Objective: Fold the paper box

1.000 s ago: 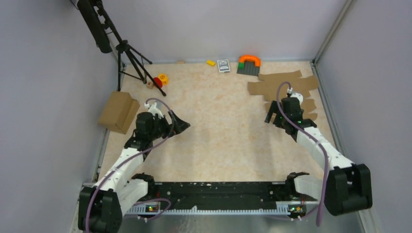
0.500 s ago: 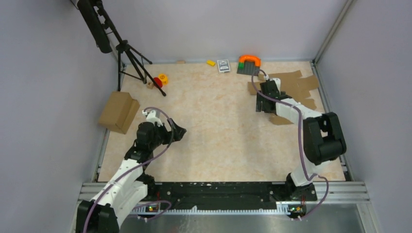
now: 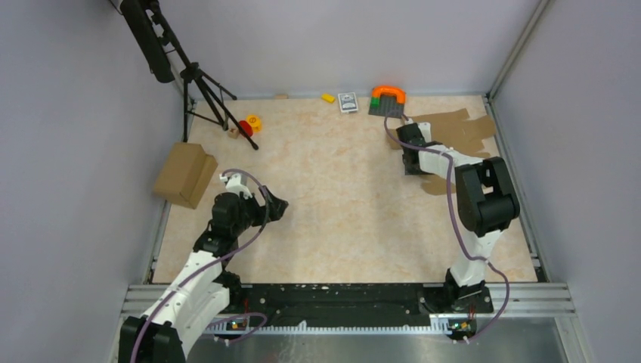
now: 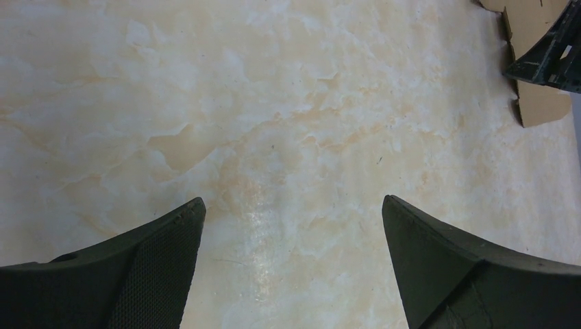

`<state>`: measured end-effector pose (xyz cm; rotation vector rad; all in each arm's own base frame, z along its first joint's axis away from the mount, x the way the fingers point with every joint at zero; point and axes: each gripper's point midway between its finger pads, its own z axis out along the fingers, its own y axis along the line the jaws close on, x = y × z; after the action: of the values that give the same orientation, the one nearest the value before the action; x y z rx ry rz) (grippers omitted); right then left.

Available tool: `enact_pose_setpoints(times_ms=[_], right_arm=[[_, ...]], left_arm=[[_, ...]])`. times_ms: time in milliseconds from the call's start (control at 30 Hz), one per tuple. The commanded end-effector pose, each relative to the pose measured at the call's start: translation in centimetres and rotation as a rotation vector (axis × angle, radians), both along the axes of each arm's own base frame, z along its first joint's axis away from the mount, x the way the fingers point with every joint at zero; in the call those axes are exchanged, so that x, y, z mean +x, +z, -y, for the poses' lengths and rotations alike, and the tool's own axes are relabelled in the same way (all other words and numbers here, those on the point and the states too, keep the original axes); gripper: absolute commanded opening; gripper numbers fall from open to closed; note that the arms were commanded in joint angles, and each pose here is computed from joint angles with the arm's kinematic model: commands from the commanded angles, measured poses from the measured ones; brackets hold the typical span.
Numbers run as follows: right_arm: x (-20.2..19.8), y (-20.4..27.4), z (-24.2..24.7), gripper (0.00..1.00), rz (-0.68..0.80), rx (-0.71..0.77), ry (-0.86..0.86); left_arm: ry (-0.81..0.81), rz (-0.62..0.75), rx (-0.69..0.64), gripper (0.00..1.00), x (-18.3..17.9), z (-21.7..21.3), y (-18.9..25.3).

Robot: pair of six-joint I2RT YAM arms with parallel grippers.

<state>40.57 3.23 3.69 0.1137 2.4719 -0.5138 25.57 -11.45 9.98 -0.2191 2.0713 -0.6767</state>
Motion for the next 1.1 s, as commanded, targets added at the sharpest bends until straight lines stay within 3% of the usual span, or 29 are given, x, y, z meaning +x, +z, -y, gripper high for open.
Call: enact_pose_setpoints(times_ms=[0,167,267,533,700,1067], right_arm=[[1.6,2.0,0.5,0.43,0.052,-0.052,-0.020],[2.0,3.0,0.3,0.12,0.067,-0.053,-0.011],[2.2,3.6,0.4,0.00,0.079,-0.059,-0.011],[2.2,6.2,-2.5,0.00,0.116,0.037,0.080],[0.9,8.3,-10.0,0.00,0.112,0.305,0.223],[-7.4,12.3,-28.9,0.00,0.071,0.982,0.497]], left_arm=[[-0.002,0.042,-0.003,0.98,0.7,0.2,0.8],[-0.004,0.043,-0.004,0.99,0.7,0.2,0.8],[-0.004,0.042,-0.002,0.98,0.7,0.2,0.8],[-0.008,0.040,-0.004,0.98,0.7,0.3,0.7],[-0.011,0.029,-0.004,0.98,0.9,0.4,0.5],[-0.163,0.016,-0.055,0.99,0.7,3.0,0.7]])
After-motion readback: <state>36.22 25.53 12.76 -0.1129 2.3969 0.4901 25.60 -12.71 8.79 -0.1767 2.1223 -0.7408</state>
